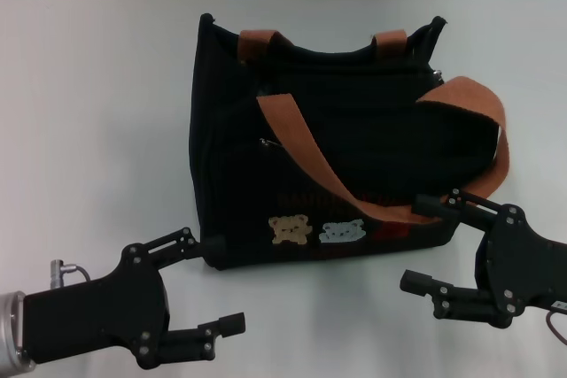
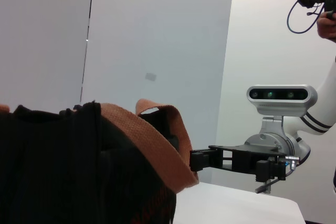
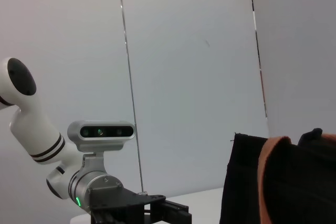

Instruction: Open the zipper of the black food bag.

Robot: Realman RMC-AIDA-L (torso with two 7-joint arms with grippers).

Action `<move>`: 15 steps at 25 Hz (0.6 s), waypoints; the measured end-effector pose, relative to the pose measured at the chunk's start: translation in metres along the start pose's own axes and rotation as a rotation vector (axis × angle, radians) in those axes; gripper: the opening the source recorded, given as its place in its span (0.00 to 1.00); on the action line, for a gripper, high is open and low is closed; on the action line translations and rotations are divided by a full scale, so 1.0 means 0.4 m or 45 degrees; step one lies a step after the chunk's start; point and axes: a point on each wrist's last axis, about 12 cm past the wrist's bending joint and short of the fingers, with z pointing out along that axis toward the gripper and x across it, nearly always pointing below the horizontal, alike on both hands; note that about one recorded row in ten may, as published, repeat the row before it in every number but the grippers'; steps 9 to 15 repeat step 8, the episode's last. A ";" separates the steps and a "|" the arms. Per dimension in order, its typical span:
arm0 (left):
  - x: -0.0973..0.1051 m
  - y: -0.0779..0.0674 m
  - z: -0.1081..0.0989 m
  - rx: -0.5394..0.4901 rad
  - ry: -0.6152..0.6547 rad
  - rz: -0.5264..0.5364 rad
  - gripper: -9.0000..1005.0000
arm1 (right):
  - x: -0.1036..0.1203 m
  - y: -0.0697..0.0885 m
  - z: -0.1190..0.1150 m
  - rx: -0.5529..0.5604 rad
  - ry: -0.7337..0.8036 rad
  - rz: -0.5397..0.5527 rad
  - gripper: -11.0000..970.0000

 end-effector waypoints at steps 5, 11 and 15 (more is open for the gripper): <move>-0.002 0.003 0.004 0.004 -0.002 0.003 0.84 | 0.001 -0.002 0.001 0.002 0.007 -0.002 0.86; -0.002 0.004 0.004 0.002 -0.003 0.004 0.84 | 0.001 -0.004 0.003 0.003 0.008 -0.002 0.86; -0.002 0.004 0.004 0.002 -0.003 0.004 0.84 | 0.001 -0.004 0.003 0.003 0.008 -0.002 0.86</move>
